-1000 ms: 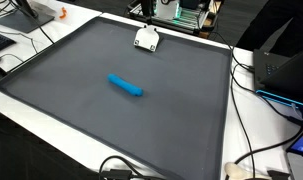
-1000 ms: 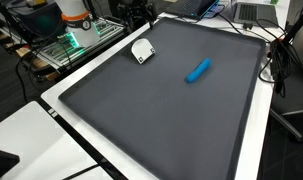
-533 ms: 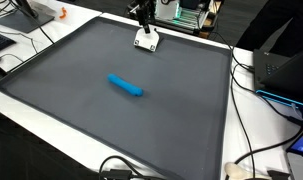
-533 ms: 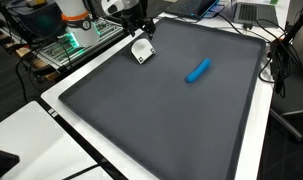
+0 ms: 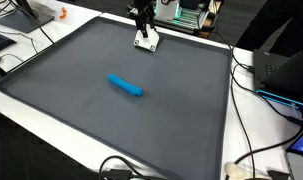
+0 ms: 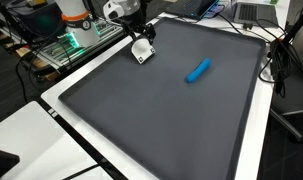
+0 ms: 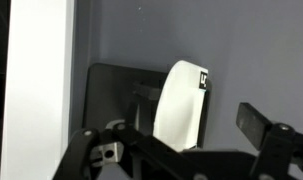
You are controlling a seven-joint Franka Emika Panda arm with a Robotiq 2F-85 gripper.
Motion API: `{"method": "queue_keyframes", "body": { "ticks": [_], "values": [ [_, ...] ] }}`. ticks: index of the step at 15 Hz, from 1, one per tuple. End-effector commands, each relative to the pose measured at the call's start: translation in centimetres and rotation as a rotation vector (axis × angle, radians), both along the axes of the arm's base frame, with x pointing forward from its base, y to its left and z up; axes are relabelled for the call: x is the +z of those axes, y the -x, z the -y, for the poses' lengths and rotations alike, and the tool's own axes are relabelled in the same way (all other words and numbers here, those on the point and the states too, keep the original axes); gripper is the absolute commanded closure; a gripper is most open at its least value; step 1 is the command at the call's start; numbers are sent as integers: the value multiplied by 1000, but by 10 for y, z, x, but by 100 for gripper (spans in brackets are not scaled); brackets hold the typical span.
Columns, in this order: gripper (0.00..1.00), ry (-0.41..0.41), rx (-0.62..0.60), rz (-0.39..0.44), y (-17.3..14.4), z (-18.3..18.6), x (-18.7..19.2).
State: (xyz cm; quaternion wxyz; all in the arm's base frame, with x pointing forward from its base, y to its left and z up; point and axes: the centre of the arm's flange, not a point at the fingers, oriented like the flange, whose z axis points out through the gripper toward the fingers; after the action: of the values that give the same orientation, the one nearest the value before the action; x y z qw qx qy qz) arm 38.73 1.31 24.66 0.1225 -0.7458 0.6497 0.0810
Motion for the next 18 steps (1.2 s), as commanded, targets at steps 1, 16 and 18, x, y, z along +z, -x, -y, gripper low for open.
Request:
{"method": "queue_keyframes", "body": {
  "ticks": [1,16,18],
  "values": [
    [0,13,-5,23,10,0,-13],
    [58,48,-16,38,10,3,-23],
    [69,49,-17,35,10,3,-24]
  ]
}}
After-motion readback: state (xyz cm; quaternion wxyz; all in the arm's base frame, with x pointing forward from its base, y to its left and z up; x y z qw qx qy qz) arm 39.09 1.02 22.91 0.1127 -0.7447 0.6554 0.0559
